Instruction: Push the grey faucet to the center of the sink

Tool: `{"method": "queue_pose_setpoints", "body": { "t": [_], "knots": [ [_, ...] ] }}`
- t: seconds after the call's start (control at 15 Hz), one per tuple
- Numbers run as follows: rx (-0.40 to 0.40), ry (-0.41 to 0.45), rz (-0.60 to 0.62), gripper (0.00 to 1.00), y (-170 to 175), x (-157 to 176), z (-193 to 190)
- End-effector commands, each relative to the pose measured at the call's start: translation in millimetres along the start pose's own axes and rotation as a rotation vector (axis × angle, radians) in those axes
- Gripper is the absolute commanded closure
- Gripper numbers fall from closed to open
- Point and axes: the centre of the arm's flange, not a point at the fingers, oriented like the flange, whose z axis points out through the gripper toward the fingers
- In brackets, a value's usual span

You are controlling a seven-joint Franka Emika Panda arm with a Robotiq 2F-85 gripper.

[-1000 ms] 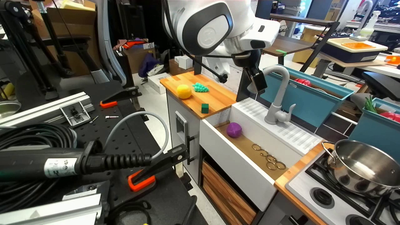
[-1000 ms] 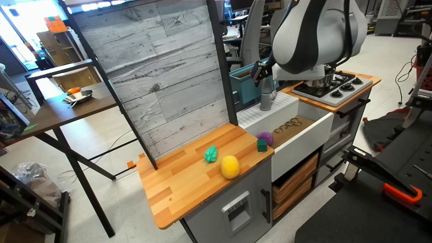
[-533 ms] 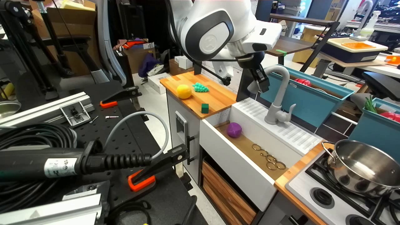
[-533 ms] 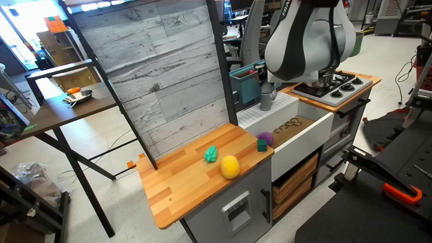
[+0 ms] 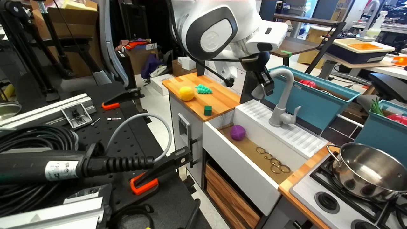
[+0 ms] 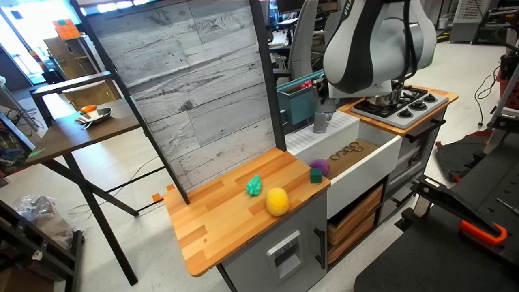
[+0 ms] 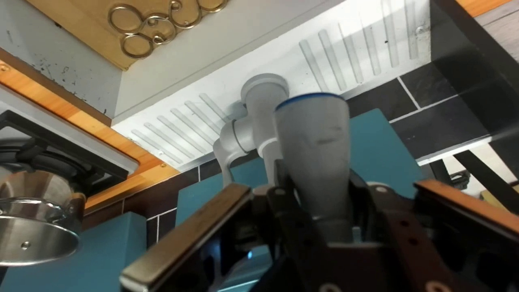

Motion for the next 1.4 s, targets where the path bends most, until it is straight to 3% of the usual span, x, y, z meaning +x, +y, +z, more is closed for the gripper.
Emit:
{"method": "queue_pose_setpoints", "body": {
  "t": [0.0, 0.47, 0.73, 0.93, 1.0, 1.13, 1.33],
  "knots": [
    [-0.073, -0.151, -0.073, 0.93, 44, 15, -30],
    [-0.119, -0.377, -0.235, 0.93, 93, 83, -10],
    [-0.113, -0.481, -0.332, 0.93, 87, 92, -15],
    [-0.043, -0.543, -0.397, 0.93, 74, 88, -27],
    [-0.007, -0.554, -0.416, 0.45, 69, 88, -33],
    [0.052, -0.590, -0.450, 0.38, 61, 91, -50],
    [0.107, -0.723, -0.520, 0.16, 68, 96, -101]
  ]
}}
